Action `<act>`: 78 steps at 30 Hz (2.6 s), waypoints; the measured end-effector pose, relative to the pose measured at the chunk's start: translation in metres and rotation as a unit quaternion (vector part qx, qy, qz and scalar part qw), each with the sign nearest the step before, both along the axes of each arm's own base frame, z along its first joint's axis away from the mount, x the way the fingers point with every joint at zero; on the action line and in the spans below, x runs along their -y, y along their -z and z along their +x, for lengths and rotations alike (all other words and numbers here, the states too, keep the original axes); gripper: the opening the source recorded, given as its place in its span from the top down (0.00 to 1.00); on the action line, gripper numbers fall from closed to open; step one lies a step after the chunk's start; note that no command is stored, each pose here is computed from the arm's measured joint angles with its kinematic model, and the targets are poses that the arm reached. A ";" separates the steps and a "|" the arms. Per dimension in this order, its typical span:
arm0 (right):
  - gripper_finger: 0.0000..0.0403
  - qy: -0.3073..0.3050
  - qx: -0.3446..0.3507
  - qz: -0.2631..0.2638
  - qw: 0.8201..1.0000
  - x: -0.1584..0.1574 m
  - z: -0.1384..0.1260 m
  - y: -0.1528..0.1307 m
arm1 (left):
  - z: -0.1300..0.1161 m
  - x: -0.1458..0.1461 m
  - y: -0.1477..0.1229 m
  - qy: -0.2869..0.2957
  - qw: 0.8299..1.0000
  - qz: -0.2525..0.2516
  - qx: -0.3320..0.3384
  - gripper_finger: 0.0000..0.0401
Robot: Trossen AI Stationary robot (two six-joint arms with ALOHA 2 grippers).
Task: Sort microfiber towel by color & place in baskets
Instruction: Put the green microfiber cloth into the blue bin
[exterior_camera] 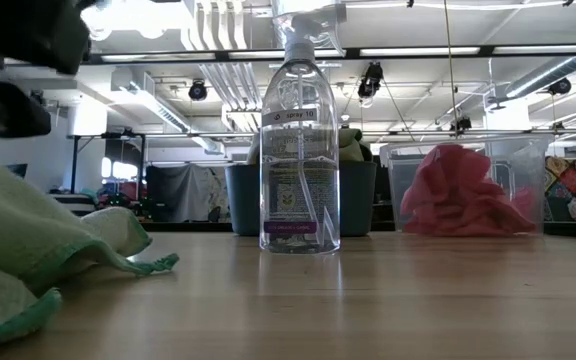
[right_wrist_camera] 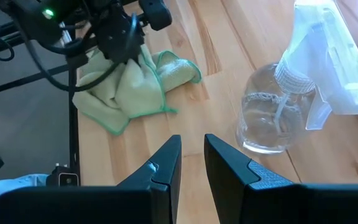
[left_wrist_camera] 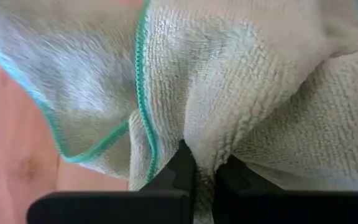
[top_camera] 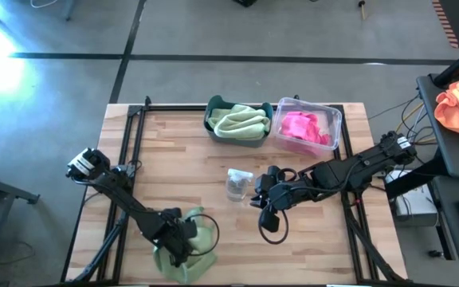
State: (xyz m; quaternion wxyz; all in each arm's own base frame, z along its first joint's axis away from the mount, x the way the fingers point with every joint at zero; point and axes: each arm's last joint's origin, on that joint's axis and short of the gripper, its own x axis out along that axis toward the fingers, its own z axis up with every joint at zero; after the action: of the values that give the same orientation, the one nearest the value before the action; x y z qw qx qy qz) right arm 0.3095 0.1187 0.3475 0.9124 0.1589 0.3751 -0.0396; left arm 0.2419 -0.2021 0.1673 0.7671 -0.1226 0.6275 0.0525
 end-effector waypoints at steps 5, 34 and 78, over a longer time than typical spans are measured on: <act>0.84 -0.008 0.000 -0.008 1.000 0.000 0.000 0.000 | 0.008 0.004 -0.023 -0.005 0.999 0.029 0.021 1.00; 0.84 -0.033 0.052 -0.047 0.997 0.010 -0.022 -0.028 | 0.031 -0.044 -0.168 -0.151 0.911 0.330 0.195 1.00; 0.84 0.106 0.148 -0.251 0.951 0.049 -0.063 -0.077 | 0.061 -0.216 -0.266 -0.266 0.705 0.640 0.149 0.98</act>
State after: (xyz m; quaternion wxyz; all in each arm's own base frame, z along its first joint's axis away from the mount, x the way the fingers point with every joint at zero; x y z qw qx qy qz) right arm 0.2460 0.0698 0.4246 0.9587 -0.0318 0.1948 -0.2050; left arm 0.3029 0.0138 0.4336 0.6988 0.2294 0.2624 0.6247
